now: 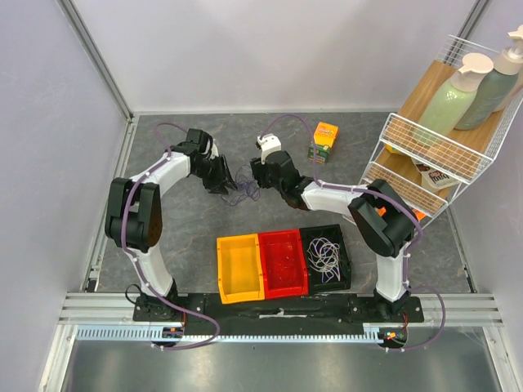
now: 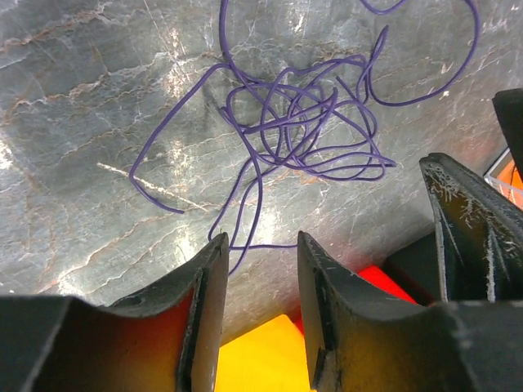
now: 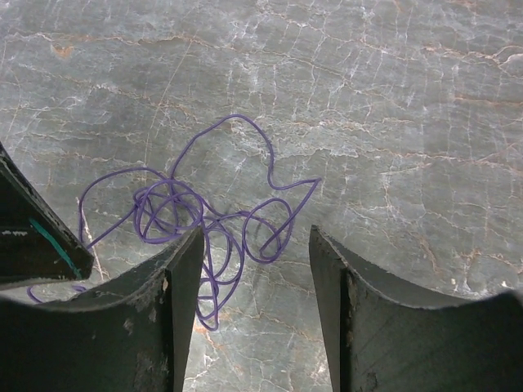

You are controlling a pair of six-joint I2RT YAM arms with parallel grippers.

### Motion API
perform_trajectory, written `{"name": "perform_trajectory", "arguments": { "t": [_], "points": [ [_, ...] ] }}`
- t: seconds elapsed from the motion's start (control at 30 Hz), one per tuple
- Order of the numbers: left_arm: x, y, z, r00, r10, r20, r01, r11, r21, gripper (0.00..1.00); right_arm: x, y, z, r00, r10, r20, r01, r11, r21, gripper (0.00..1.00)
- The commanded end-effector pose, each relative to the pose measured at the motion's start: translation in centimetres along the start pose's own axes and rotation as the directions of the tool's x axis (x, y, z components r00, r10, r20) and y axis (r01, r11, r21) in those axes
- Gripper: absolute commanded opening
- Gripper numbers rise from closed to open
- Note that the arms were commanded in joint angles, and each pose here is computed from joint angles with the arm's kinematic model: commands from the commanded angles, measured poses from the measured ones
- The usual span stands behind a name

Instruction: Untangle the cables

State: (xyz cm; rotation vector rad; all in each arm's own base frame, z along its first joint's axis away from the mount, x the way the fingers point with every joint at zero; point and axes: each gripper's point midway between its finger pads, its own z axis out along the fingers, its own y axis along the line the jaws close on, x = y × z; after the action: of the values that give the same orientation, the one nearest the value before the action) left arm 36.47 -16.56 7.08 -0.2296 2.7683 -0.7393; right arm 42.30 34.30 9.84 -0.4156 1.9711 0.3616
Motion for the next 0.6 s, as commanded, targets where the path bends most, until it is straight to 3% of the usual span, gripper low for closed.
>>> {"name": "perform_trajectory", "arguments": {
  "t": [0.0,0.13,0.23,0.3,0.47,0.57],
  "points": [
    [1.2,0.4,1.1,0.997,0.036,-0.066,-0.034,0.999,0.031,0.43,-1.0,-0.3,1.1,0.999,0.049,0.018,-0.05,0.999,0.006,0.62],
    [1.5,0.2,1.5,0.995,0.037,-0.091,-0.033,0.998,0.051,0.23,-0.8,0.0,1.7,0.998,0.058,0.017,-0.058,0.998,-0.023,0.6],
    [0.4,0.3,0.3,0.996,0.071,-0.048,-0.071,0.997,0.009,0.04,-0.4,-0.1,2.3,0.998,0.057,0.006,-0.057,0.998,-0.019,0.54],
    [-0.5,0.5,-1.1,0.995,0.103,0.01,-0.103,0.994,-0.042,0.02,-0.4,0.1,2.8,0.998,0.056,0.0,-0.056,0.998,-0.029,0.44],
    [-0.9,0.3,-5.4,0.981,0.136,0.135,-0.122,0.987,-0.106,0.02,-0.8,0.5,4.0,0.999,0.048,-0.001,-0.048,0.998,-0.04,0.03],
    [-0.4,-0.4,-10.2,0.955,0.156,0.252,-0.126,0.983,-0.131,0.02,-1.2,-0.7,4.2,0.999,0.041,0.009,-0.041,0.999,0.028,0.0]
  ]
}}
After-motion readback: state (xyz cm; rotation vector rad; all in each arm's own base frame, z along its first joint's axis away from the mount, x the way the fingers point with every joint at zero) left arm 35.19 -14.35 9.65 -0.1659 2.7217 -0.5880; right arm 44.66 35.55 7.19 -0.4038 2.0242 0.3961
